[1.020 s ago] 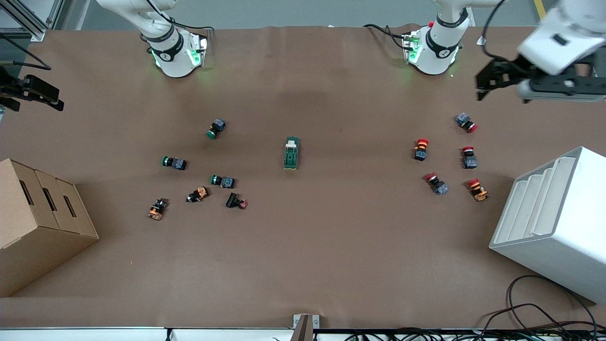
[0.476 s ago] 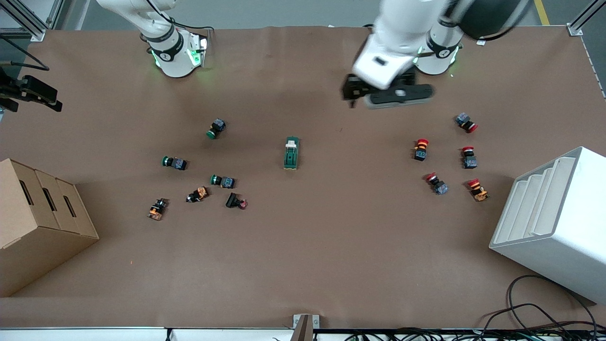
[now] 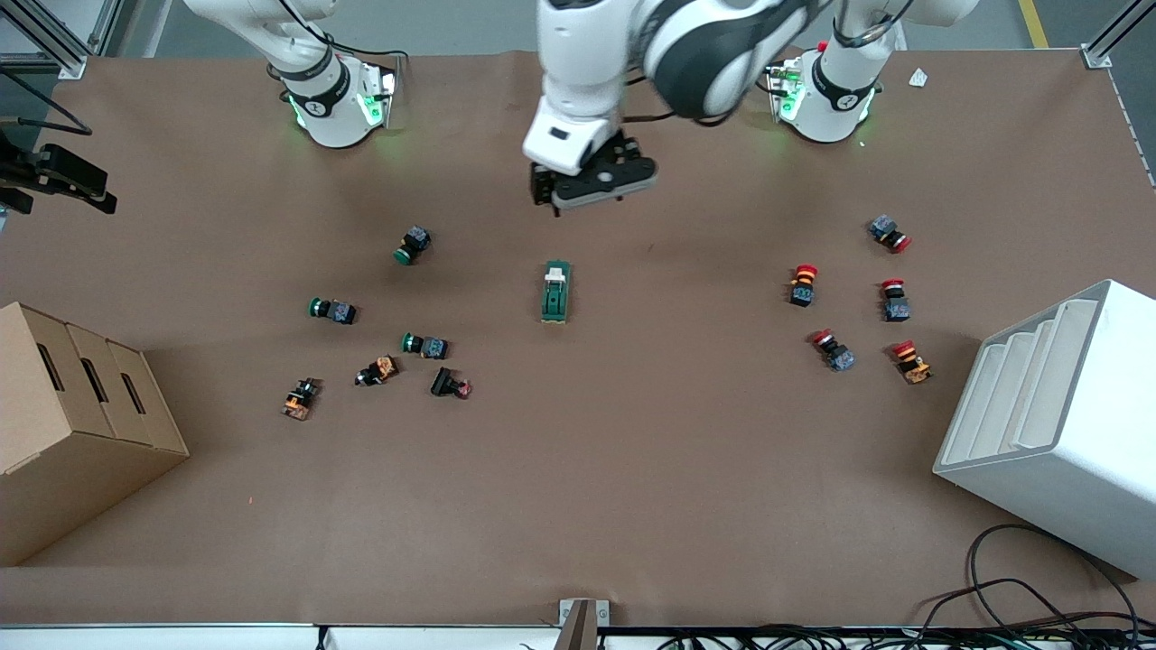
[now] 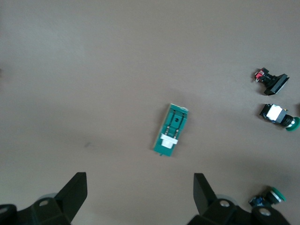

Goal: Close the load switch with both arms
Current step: 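Move the left gripper over the green load switch, then reach the right gripper to the switch base while the left gripper lowers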

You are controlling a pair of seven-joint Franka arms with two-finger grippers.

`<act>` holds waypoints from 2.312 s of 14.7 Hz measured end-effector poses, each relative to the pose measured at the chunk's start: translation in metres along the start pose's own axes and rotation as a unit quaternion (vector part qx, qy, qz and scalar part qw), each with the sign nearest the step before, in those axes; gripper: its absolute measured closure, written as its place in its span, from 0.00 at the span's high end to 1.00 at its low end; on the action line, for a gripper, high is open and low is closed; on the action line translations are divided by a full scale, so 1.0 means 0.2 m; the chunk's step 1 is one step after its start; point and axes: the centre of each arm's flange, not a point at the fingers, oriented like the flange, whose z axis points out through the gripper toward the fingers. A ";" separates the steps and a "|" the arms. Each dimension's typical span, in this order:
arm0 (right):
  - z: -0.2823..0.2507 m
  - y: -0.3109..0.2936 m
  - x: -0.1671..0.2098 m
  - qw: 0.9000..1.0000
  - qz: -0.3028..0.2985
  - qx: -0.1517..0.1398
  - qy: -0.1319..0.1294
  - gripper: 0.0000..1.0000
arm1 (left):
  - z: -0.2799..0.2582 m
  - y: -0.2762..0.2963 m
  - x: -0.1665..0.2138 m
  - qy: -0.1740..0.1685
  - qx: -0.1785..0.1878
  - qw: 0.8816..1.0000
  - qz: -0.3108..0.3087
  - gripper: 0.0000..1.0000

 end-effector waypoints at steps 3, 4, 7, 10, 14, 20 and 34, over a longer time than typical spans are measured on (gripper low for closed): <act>-0.01 0.02 0.00 1.000 0.003 0.000 0.004 1.00 | 0.25 0.12 -0.24 0.044 0.019 0.999 -0.014 1.00; 0.01 0.03 0.02 1.000 0.005 0.000 0.000 1.00 | 0.35 0.16 -0.31 0.063 0.020 0.998 -0.020 1.00; 0.18 0.05 0.17 1.000 0.009 -0.002 -0.023 1.00 | 0.61 0.22 -0.51 0.126 0.008 0.992 -0.029 1.00; 0.37 0.07 0.35 0.999 0.011 -0.004 -0.034 1.00 | 0.84 0.22 -0.62 0.177 0.007 0.984 -0.020 1.00; 0.59 0.07 0.50 0.999 0.009 -0.009 -0.046 1.00 | 1.15 0.09 -0.71 0.265 0.001 0.964 0.002 1.00; 0.70 -0.29 0.53 0.988 0.141 0.027 -0.057 1.00 | 1.37 -0.09 -0.77 0.316 0.002 0.948 0.048 1.00; 1.44 -2.00 0.37 0.835 0.547 0.018 -0.051 1.00 | 1.54 -0.17 -0.79 0.365 -0.029 0.928 0.062 1.00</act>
